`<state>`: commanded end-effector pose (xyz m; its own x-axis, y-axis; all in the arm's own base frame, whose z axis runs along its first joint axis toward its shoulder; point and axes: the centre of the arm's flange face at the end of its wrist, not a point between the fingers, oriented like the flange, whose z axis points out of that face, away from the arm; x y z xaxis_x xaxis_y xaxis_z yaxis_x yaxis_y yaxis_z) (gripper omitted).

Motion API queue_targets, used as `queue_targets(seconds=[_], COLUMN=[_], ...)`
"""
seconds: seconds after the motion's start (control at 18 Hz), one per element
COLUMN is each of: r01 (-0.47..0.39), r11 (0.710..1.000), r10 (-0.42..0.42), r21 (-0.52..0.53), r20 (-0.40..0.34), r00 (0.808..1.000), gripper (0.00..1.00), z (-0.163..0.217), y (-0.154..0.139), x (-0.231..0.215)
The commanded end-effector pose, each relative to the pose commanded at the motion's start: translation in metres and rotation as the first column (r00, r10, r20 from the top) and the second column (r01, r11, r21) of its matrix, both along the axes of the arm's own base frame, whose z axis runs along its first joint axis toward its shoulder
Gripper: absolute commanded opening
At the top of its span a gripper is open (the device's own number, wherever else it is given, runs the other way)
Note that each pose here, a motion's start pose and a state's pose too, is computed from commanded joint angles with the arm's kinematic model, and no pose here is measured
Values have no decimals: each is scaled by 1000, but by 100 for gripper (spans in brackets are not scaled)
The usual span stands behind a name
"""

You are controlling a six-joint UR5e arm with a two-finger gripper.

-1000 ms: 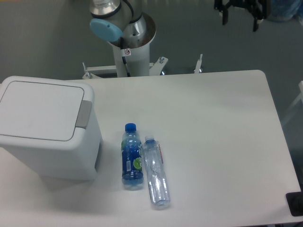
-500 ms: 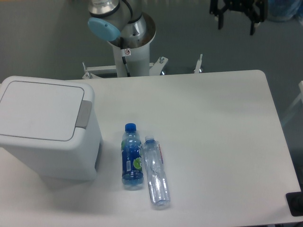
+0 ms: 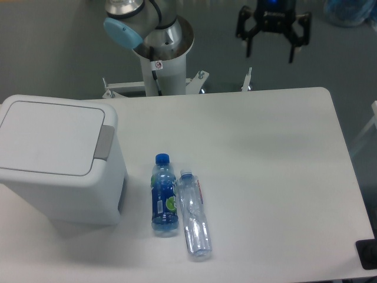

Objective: Open the trash can
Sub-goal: 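Move the open gripper toward the grey tab on the trash can lid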

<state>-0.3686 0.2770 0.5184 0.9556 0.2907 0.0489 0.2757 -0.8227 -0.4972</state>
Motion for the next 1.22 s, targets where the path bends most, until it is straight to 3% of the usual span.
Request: queue_targets(seconds=[0.28,0.5,0.72,1.0,1.22], r01=[60,-2,-64,57,94], r11=[993,989,987,982,978], r10=[-61,-3,45,-70,-105], r21=[101,145,150,182,186], r20=[10,35,125,64,51], r00=[998,999,991,995,993], gripper=[100,100,100,100,100], z=[6,14,10,-2,-1], y=[45,73,98,152,173], x=[24,46,60,81,81])
